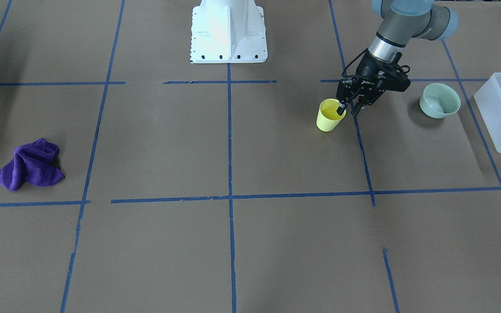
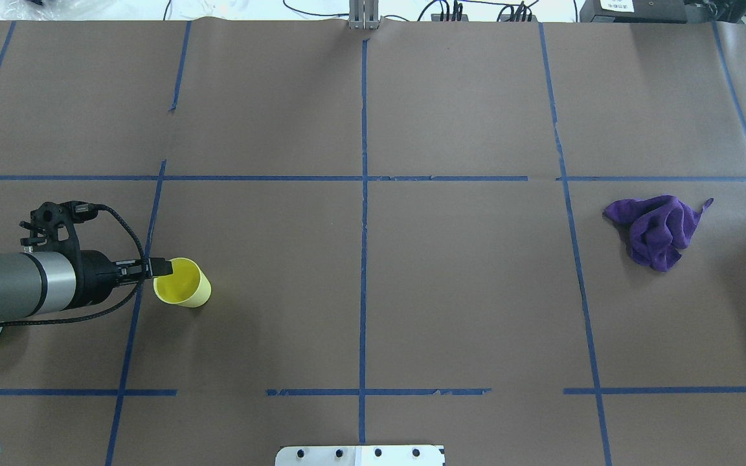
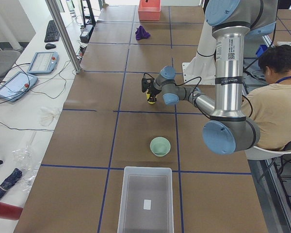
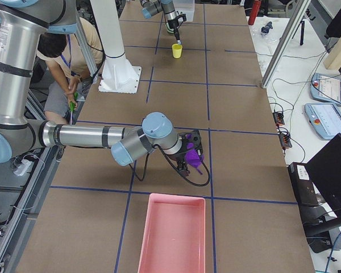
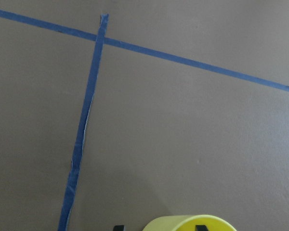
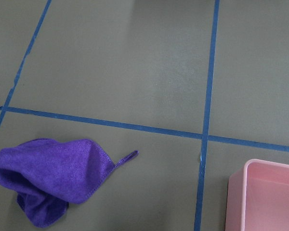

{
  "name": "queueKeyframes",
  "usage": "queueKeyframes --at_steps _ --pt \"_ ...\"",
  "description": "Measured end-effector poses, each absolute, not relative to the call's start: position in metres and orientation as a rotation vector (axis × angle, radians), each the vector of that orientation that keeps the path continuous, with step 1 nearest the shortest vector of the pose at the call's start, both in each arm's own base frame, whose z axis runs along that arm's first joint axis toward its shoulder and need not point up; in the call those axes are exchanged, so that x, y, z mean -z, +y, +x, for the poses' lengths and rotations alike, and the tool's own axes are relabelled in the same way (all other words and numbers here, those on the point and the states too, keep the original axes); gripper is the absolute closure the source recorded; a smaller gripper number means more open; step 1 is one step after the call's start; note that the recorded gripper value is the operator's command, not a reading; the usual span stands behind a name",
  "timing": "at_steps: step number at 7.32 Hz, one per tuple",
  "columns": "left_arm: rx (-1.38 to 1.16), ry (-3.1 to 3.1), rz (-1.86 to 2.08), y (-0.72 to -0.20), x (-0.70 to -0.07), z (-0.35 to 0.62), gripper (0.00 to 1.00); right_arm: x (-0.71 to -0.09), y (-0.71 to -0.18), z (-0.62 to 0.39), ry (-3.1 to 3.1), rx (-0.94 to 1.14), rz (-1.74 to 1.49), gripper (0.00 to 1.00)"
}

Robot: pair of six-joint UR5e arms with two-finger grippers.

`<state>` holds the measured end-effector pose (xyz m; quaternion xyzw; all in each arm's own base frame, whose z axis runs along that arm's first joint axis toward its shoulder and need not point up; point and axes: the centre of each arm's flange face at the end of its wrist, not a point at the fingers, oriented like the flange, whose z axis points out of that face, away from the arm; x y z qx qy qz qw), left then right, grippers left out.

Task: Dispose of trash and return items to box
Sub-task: 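Lower the left gripper onto the yellow cup and close on its rim, then lift the yellow cup with the left gripper and drop it into the clear bin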

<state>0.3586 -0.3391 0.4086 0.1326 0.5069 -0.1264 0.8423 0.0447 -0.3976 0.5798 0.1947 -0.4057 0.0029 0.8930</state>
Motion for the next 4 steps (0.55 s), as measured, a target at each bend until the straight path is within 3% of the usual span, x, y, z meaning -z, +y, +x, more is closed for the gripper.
queueKeyframes --at_steps 1,4 --pt "0.261 1.069 0.277 -0.3366 -0.4095 0.3616 1.00 -0.5795 -0.3976 0.0446 -0.842 -0.005 0.404 0.00" --pt "0.247 1.071 0.279 -0.3334 -0.4082 0.3639 1.00 -0.5796 -0.3976 0.0447 -0.842 -0.005 0.405 0.00"
